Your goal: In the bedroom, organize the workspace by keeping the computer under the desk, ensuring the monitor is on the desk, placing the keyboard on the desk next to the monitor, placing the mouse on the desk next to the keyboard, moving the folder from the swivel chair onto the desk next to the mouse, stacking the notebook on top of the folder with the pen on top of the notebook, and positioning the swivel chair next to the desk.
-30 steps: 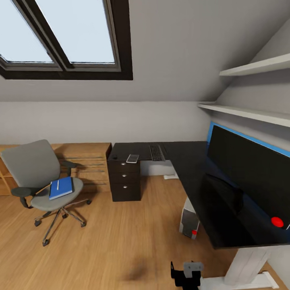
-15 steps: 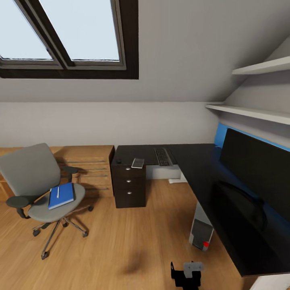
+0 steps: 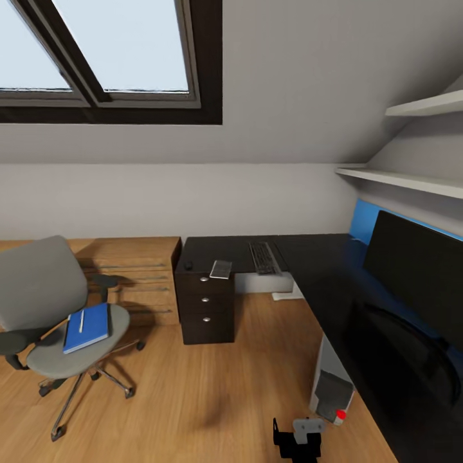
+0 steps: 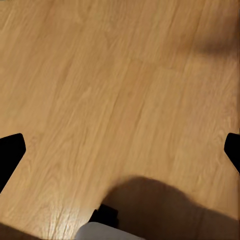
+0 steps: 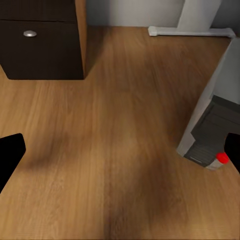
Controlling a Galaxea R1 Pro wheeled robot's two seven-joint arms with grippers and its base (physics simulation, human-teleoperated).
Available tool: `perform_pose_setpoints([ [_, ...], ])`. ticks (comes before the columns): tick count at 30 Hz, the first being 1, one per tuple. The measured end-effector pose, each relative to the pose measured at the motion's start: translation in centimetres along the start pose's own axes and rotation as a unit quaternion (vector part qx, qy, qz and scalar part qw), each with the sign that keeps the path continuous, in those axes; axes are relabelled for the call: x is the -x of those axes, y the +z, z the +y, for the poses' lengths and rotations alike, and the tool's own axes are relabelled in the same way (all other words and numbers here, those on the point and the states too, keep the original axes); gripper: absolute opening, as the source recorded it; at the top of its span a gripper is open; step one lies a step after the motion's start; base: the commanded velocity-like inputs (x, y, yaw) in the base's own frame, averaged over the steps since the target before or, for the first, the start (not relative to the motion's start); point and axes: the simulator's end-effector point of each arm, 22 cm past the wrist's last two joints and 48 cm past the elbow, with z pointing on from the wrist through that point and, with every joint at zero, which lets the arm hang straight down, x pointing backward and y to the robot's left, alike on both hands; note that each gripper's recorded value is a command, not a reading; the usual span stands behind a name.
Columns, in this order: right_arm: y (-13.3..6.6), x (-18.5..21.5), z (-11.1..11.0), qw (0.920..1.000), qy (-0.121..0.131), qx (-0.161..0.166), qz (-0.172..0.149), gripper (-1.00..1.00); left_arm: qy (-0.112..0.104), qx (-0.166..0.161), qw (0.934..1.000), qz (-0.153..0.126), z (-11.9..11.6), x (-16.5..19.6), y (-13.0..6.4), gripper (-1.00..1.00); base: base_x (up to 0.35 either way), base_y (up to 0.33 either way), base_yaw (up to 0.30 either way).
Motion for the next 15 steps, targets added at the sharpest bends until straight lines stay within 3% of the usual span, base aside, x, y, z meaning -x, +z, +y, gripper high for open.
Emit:
perform_pose_setpoints([
  [7,0.03,0.01,0.01,1.0,0.002,-0.001,0.0,1.0,0.0,0.0,1.0,0.001,0.02,-0.06,0.02,1.0,0.116,-0.002,0.006],
  [15,0.0,0.02,0.15,1.0,0.003,-0.001,0.0,1.0,0.001,0.0,1.0,0.001,-0.07,-0.11,0.0,1.0,0.061,0.0,0.184],
])
